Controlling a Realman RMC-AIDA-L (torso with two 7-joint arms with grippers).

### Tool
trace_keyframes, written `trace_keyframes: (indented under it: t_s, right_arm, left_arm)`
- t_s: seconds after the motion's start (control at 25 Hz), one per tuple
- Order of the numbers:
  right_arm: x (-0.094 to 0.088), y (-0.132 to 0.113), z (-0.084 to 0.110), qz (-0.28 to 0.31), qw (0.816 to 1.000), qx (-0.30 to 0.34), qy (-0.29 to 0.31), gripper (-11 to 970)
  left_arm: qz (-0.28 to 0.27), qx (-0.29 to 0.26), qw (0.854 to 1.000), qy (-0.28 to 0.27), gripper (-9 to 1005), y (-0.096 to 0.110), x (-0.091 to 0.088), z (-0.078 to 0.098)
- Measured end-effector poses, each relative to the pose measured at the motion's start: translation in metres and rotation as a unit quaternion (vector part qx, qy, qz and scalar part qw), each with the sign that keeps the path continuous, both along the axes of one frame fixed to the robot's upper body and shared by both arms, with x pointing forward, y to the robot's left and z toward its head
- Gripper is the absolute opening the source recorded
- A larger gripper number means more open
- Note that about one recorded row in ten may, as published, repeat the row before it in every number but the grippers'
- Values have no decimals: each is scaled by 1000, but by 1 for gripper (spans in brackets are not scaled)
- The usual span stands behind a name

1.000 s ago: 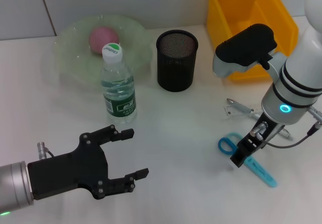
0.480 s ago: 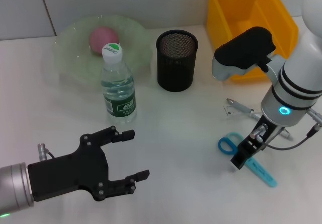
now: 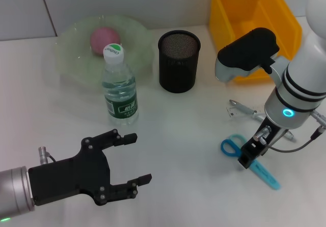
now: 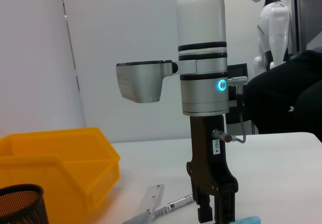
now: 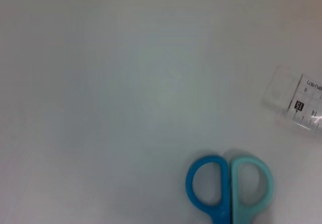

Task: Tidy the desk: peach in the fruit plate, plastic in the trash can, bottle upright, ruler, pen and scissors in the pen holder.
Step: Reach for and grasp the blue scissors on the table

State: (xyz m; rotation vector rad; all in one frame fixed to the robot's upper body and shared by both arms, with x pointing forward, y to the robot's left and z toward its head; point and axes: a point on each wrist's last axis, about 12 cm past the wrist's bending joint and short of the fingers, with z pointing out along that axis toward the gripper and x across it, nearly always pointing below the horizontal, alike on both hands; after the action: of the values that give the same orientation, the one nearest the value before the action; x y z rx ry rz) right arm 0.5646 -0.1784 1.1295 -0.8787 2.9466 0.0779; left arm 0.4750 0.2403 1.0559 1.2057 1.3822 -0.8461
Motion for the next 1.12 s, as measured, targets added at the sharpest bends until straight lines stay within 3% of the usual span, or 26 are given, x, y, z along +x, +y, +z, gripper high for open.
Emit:
trace_keyframes:
  t_s: [0.08, 1.12]
  right_arm:
    - [0, 0, 0, 0, 1000, 0, 1, 492]
    - [-1, 4, -7, 9, 1000, -3, 0, 444]
  left_arm:
    - [0, 0, 1000, 0, 794, 0, 0, 0]
    - [-2, -2, 1000, -1, 793, 0, 0, 1]
